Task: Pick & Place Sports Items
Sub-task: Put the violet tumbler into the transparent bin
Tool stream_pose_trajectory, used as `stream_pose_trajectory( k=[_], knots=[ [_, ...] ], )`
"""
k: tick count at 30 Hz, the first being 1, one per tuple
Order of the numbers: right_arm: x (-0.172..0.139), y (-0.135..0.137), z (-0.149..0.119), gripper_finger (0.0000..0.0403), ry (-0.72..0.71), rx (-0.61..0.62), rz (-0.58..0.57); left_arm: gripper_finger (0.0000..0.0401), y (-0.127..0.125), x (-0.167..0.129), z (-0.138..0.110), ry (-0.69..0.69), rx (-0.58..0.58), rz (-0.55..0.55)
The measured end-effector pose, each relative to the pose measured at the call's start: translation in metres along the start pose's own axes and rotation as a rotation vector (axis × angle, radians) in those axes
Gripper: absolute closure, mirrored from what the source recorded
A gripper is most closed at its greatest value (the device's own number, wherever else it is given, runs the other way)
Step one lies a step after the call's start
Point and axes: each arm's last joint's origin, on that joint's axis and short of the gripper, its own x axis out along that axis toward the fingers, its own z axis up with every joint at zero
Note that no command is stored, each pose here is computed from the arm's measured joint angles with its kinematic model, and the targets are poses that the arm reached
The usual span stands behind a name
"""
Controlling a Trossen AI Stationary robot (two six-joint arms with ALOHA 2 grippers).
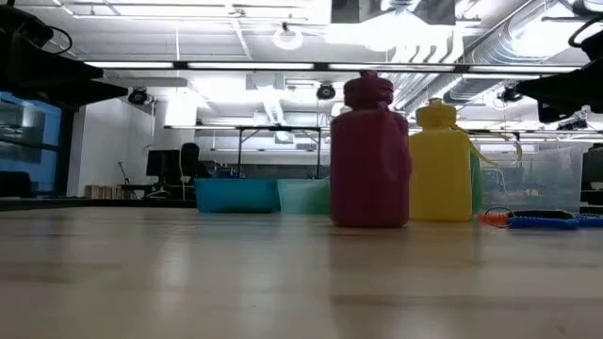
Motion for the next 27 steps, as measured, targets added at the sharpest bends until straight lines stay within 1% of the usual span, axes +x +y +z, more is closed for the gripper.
stream_pose_trajectory(
  k=[19,22,27],
  knots=[
    [0.0000,0.0000,0.0001,0.0403,-0.001,0.007,0.000,0.0033,0.0000,0.0000,0.0001,0.000,0.000,0.000],
    [0.0000,0.0000,0.0001,0.0403,-0.001,0.063,0.000,0.0033,0.0000,-0.0001,0.0002,0.000,0.000,0.000],
    [0.0000,0.0000,0.0003,0.0403,-0.003,0.193,0.001,0.0033,0.0000,-0.0001,0.0004,-0.001,0.000,0.000]
  ],
)
